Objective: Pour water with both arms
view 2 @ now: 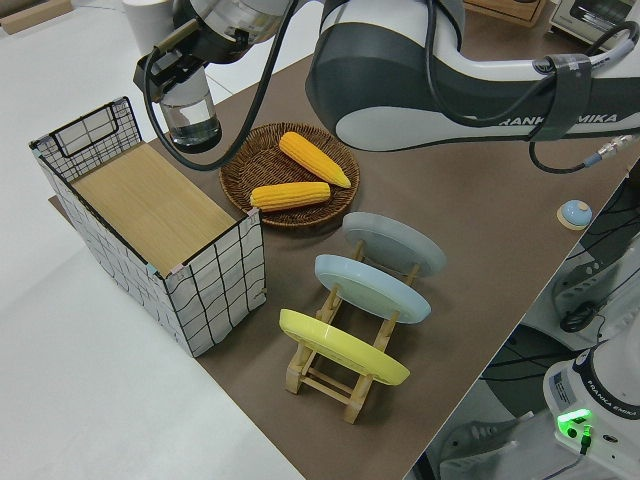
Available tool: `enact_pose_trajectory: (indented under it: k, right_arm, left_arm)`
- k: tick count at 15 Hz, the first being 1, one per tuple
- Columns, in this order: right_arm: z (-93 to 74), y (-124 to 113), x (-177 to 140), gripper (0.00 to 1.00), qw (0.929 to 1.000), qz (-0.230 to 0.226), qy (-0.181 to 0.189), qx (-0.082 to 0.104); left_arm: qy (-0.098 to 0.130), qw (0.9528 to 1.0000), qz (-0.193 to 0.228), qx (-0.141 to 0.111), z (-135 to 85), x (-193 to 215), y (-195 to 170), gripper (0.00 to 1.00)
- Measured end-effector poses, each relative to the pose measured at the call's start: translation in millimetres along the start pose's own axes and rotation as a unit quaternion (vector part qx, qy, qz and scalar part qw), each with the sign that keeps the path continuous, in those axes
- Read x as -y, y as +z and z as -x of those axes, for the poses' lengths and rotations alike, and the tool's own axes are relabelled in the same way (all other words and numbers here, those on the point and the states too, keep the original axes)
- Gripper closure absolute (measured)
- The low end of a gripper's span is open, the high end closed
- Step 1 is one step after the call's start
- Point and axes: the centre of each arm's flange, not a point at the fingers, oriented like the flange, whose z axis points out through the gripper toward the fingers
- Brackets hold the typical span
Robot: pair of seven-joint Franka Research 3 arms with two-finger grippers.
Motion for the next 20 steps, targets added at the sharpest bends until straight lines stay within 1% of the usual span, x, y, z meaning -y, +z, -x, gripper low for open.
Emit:
enact_pose_trajectory:
  k: [3,7,8,10,11,12,14,15,16,17,18,19,20]
  right_arm:
    - [25.0,2,-29,0.94,0.9997,0.005,-0.015,0.016]
    - [49.6,-4,-56,0.94,0.9993,0.009,-0.027,0.027]
    - [55.1,-6,-61,0.94,0.9993,0.005,-0.022,0.029]
    - [64.9,-12,-64,0.94,0.9987,-0.019,-0.001,0.047]
    - [68.9,-15,-64,0.94,0.9976,-0.037,0.013,0.057]
    - [71.9,-19,-65,0.94,0.9965,-0.049,0.024,0.064]
    - [82.7,-25,-72,0.94,0.9922,-0.079,0.054,0.080]
    - [89.5,-27,-76,0.94,0.9883,-0.096,0.078,0.090]
    - [96.7,-29,-79,0.94,0.9822,-0.111,0.109,0.105]
    - [102.7,-32,-80,0.94,0.9745,-0.122,0.144,0.121]
    - [106.4,-35,-79,0.94,0.9657,-0.129,0.178,0.137]
    - [108.1,-38,-75,0.94,0.9552,-0.136,0.214,0.152]
    - [108.4,-41,-70,0.94,0.9419,-0.146,0.252,0.167]
  left_arm:
    - [-0.002,1.0000,-0.005,0.008,-5,-16,-7,0.37]
    - [0.000,0.9997,-0.004,0.023,-6,-31,-22,0.37]
    - [0.002,0.9996,-0.007,0.027,-7,-38,-25,0.37]
    - [0.004,0.9994,-0.010,0.034,-10,-56,-26,0.37]
    - [0.002,0.9993,-0.007,0.038,-10,-66,-26,0.37]
    - [0.001,0.9992,-0.005,0.040,-9,-75,-25,0.37]
    - [-0.003,0.9990,0.000,0.045,-5,-89,-26,0.37]
    - [-0.004,0.9989,0.001,0.047,-3,-93,-27,0.37]
    - [-0.006,0.9988,0.002,0.048,1,-95,-30,0.37]
    - [-0.009,0.9988,0.003,0.048,4,-97,-34,0.37]
    - [-0.012,0.9987,0.004,0.049,8,-99,-37,0.37]
    - [-0.015,0.9986,0.006,0.050,11,-102,-39,0.37]
    - [-0.018,0.9984,0.009,0.052,15,-105,-40,0.37]
